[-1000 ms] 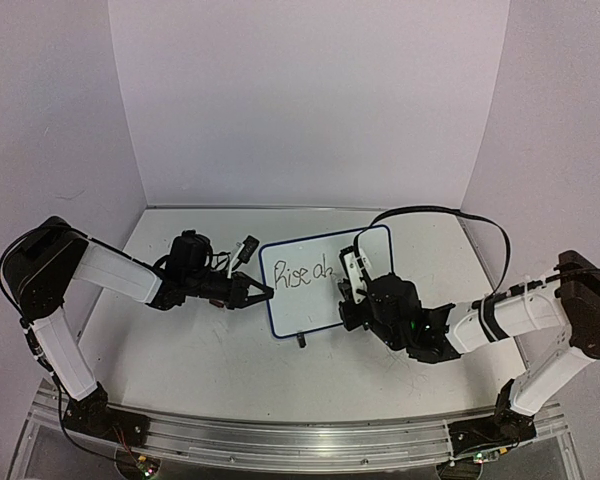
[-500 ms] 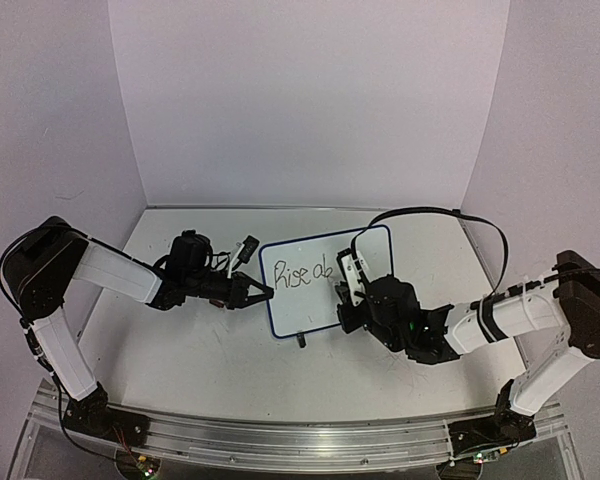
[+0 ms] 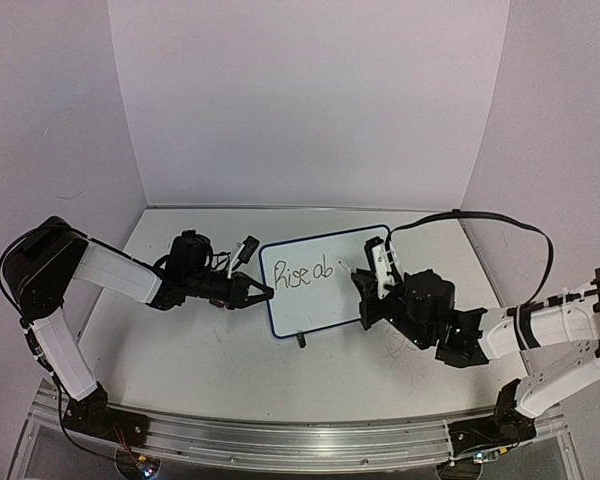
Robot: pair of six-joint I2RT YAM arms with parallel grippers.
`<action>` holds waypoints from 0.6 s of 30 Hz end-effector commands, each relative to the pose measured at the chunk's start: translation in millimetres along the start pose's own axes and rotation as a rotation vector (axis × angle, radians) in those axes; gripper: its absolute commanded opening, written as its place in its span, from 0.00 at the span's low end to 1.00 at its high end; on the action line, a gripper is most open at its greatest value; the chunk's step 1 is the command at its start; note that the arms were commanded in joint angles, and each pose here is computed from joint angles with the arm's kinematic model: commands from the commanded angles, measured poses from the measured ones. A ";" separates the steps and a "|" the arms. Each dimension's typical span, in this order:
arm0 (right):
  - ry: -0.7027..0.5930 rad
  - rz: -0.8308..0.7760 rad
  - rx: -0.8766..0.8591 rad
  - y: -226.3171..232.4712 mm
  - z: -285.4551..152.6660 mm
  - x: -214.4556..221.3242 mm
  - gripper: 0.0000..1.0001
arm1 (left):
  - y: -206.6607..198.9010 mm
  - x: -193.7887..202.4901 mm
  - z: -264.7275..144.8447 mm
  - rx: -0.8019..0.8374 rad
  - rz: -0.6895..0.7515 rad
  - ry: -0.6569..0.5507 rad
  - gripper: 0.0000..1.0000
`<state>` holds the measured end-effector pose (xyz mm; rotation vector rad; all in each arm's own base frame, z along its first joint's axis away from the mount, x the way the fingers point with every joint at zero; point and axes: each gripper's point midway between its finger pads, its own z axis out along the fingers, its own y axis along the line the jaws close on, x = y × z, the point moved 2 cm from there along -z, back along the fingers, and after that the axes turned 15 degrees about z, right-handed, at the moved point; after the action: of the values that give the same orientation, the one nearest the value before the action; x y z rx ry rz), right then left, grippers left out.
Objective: Write a sentence on the whiteboard
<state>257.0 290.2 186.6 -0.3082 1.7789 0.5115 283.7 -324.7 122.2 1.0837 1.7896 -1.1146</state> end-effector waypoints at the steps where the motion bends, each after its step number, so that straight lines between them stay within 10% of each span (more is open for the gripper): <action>1: -0.050 -0.016 -0.012 -14.1 2.3 -18.0 0.00 | 11.4 3.7 -0.3 -0.068 0.007 0.036 0.00; 18: -0.012 -0.031 -0.013 -2.2 30.5 -9.0 0.00 | 11.1 4.7 -0.5 -0.070 0.009 0.040 0.00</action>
<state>276.1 295.4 169.8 -0.3919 1.8043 0.4966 283.2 -324.8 121.9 1.0848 1.7926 -1.1153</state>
